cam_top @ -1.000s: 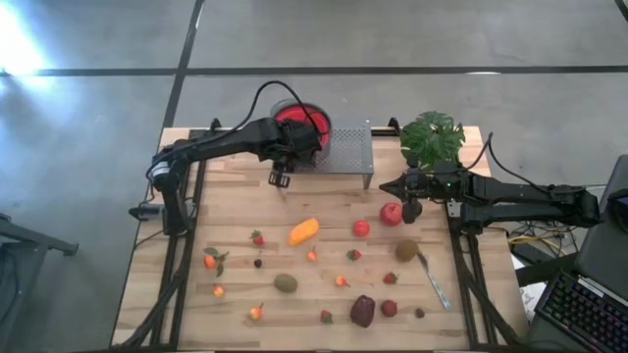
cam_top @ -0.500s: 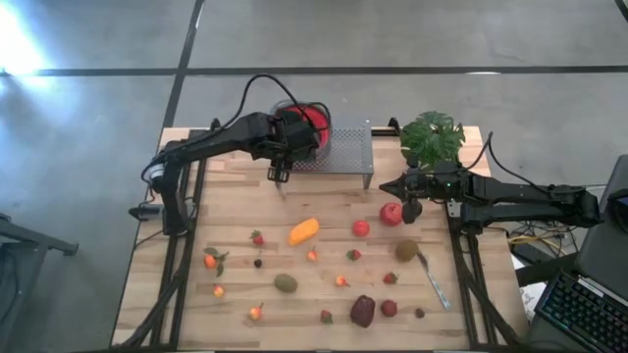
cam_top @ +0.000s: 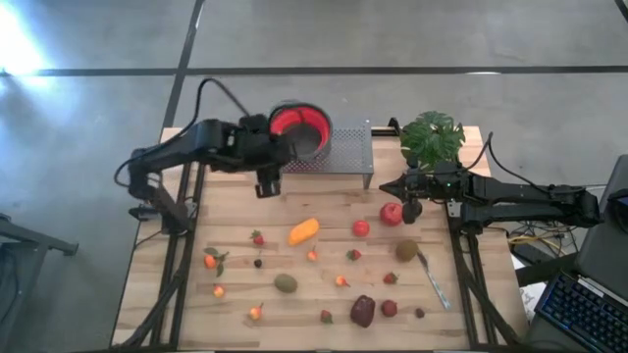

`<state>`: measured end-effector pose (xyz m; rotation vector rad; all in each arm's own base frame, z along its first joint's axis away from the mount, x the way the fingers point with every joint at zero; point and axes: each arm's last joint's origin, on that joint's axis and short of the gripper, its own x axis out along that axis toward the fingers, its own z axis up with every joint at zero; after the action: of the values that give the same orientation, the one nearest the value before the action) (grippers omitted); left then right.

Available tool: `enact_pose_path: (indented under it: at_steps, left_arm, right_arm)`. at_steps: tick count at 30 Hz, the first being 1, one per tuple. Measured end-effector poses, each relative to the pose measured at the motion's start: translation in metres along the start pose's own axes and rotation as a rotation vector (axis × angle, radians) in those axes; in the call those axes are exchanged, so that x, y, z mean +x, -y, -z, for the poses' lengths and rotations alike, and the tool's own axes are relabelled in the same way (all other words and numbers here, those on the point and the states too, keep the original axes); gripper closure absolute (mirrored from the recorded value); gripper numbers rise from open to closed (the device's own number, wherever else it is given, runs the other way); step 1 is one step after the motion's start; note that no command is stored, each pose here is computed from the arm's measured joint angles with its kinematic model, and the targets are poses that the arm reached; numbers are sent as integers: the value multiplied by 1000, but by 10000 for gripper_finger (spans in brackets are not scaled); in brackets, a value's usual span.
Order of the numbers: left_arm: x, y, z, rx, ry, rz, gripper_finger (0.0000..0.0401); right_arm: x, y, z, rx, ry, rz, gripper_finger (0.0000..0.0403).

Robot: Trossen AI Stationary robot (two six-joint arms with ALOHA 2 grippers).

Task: Pick & Place Fruit
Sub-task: Put the green pattern knife on the shelf

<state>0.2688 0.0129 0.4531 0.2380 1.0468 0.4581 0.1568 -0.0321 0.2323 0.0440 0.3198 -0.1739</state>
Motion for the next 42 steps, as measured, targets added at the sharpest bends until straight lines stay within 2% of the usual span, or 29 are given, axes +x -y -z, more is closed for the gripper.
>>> enact_pose_path:
  at_steps: [2,4,8,14,18,21,26,30,33,36,42]
  left_arm:
    - [-4,9,11,-38,14,-24,181]
    - [-6,18,24,-64,48,-95,181]
    - [-1,43,53,-84,159,-185,181]
    - [31,84,94,-83,398,-118,182]
    - [58,99,121,-97,531,-81,182]
    - [72,104,139,-137,641,-24,182]
    - [90,108,166,-185,850,23,182]
    - [96,105,185,-211,993,13,182]
    - [98,102,198,-206,1063,3,182]
    - [99,99,208,-198,1113,42,182]
    - [98,94,217,-212,1163,80,182]
  right_arm:
    - [0,-1,0,4,0,-5,394]
    - [0,-2,0,21,0,-13,394]
    - [0,-6,-1,40,1,-38,394]
    - [2,-14,-7,70,-2,-75,394]
    - [11,-21,-10,85,-48,-84,394]
    - [20,-26,-10,104,-129,-49,394]
    - [28,-36,-13,148,-347,57,394]
    - [29,-49,-22,207,-464,75,394]
    - [25,-62,-28,261,-531,78,394]
    - [19,-76,-33,332,-597,91,394]
    - [-1,-105,-32,489,-774,182,394]
